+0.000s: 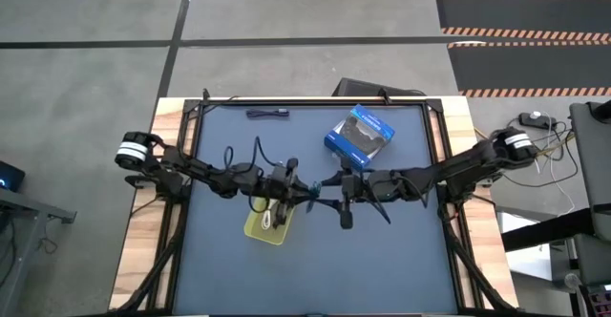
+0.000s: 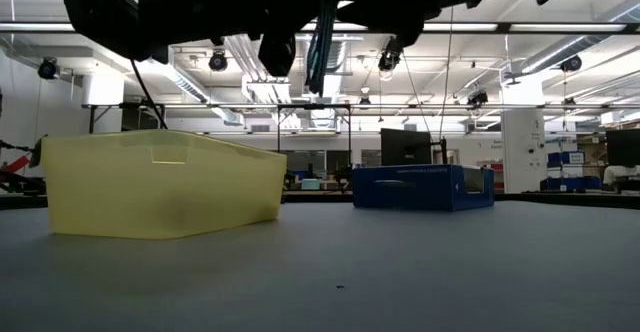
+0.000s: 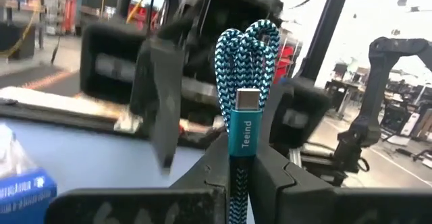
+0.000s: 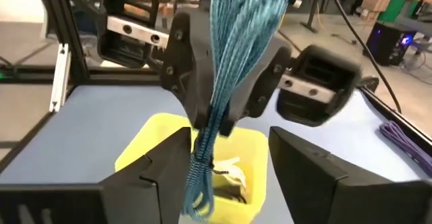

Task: Pick and place USB-C Cables
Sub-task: Put the blue charger cable into the yellow bin

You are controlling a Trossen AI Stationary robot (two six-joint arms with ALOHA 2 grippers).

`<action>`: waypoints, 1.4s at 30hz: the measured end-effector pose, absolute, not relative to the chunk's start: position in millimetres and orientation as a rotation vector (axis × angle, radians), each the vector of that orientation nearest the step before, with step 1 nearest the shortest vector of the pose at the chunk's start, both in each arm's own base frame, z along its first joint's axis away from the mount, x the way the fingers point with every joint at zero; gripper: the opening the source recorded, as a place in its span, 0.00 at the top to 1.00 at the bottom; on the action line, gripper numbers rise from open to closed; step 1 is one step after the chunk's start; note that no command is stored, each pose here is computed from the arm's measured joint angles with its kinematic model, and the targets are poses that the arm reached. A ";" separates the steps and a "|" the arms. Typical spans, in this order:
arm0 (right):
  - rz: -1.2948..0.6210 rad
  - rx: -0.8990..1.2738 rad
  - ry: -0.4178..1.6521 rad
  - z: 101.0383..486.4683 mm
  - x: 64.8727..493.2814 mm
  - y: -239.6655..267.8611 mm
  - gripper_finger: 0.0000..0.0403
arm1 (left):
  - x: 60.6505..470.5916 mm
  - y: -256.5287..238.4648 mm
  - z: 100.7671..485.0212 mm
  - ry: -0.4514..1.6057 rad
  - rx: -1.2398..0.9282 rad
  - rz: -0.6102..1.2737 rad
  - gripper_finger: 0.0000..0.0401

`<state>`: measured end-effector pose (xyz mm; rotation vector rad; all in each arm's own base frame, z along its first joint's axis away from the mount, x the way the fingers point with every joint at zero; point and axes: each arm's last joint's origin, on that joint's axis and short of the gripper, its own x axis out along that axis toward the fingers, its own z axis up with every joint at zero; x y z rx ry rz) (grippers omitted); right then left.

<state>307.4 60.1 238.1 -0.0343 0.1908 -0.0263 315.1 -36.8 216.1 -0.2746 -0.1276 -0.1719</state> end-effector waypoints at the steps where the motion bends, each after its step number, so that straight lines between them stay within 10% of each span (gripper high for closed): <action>1: -0.026 -0.030 0.203 240.5 304.4 59.5 0.51 | 315.4 -36.8 215.2 -0.114 -0.289 -0.168 0.97; 26: -0.084 0.032 0.656 261.5 207.5 38.4 0.53 | 291.4 -29.3 261.0 0.681 -0.744 0.349 0.97; 42: -0.085 -0.027 0.767 239.7 197.9 36.2 0.58 | 283.5 -40.3 275.1 0.781 -1.025 0.571 0.97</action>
